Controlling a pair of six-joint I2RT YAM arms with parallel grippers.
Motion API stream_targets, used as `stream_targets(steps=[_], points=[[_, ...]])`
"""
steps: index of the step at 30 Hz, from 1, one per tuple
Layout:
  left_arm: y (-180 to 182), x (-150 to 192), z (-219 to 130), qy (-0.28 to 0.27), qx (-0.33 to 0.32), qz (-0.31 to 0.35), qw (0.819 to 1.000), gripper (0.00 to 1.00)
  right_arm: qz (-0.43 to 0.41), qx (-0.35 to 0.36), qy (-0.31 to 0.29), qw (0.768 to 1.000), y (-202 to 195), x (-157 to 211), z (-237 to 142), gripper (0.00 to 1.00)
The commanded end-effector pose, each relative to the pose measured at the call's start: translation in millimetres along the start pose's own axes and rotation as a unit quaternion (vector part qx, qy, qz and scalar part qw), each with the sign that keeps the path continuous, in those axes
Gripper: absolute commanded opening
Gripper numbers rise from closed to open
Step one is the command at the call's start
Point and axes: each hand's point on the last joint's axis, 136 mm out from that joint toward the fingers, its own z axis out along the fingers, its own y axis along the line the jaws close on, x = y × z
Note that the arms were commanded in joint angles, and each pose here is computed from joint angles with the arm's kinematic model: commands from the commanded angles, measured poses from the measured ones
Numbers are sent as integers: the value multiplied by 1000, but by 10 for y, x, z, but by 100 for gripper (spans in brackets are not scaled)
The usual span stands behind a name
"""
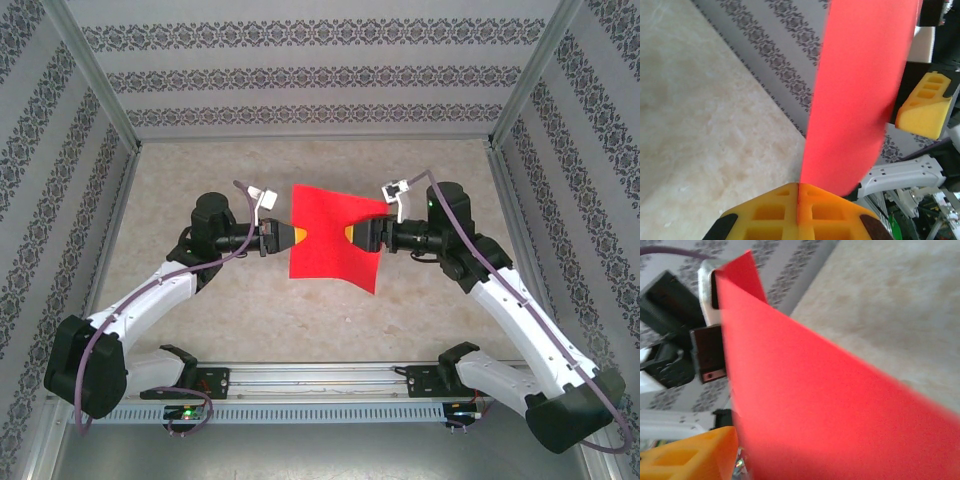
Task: Fold a paper plane with a square sheet of paper (fold left side to right side)
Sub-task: Place a square sheet of paper at the center of the table.
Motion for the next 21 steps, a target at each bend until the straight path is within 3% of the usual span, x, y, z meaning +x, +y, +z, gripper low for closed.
stream_targets(steps=[1, 11, 17, 21], points=[[364, 290, 25, 27, -57, -57, 996, 0, 26, 97, -8, 995, -437, 115, -59, 73], [1376, 999, -16, 115, -223, -154, 956, 0, 95, 195, 3, 976, -1071, 388, 50, 77], [1684, 1188, -56, 135, -274, -173, 936, 0, 129, 211, 12, 969, -1324, 634, 230, 76], [1799, 1247, -95, 139, -299, -178, 927, 0, 146, 207, 23, 967, -1417, 810, 434, 67]])
